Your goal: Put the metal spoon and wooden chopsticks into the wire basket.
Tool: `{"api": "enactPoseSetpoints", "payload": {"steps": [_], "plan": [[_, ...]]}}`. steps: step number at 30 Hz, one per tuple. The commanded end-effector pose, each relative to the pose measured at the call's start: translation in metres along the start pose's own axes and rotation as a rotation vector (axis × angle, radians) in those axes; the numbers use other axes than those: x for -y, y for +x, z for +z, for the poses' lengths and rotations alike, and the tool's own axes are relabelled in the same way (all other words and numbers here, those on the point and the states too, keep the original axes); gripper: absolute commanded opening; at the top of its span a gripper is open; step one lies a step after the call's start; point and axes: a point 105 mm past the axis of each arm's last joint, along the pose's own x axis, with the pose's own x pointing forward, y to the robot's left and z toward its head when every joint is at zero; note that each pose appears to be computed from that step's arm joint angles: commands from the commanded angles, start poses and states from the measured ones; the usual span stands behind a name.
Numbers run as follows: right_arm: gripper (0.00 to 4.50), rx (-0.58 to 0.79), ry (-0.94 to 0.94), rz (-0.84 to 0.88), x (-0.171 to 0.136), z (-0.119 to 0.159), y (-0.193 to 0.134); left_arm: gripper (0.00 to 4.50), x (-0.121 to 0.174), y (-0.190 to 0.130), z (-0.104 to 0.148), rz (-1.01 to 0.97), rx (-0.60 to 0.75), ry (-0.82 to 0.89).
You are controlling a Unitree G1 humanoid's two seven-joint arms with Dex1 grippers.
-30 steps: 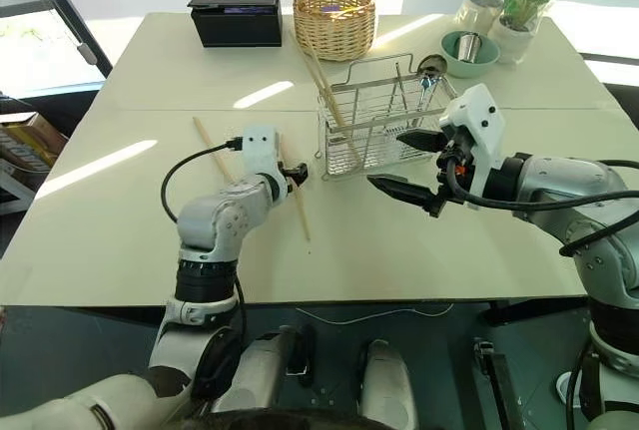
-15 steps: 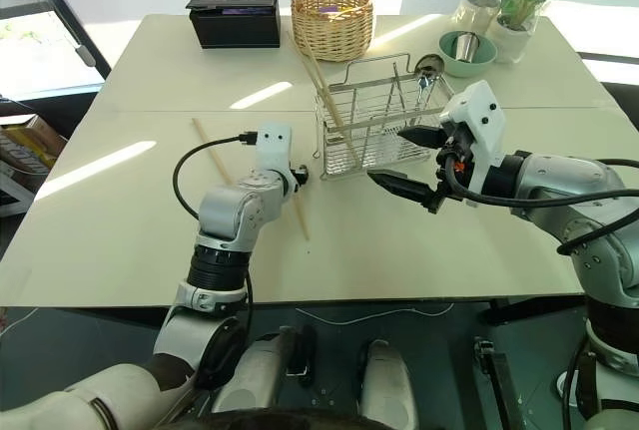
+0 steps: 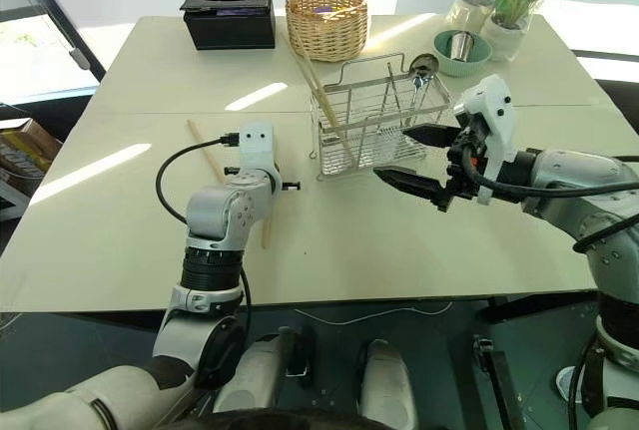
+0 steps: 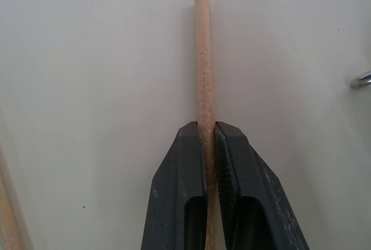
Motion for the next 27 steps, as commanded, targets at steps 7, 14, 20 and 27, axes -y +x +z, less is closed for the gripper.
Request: {"api": "enactPoseSetpoints", "payload": {"steps": [7,14,20,27], "plan": [[4.5,-0.009,-0.021,0.019,-0.002,0.008,-0.013,0.03,0.003,0.005,-0.002,0.0,0.031,-0.11],[4.5,-0.01,-0.021,-0.021,0.005,0.012,-0.026,0.03,-0.008,-0.017,0.081,-0.057,0.452,-0.151],[4.5,-0.003,-0.028,-0.081,0.012,0.017,-0.041,0.03,-0.013,-0.071,0.157,-0.254,0.901,-0.112],[4.5,0.027,-0.011,-0.16,0.021,0.022,-0.059,0.03,-0.009,-0.145,0.212,-0.6,1.227,-0.053]]}}
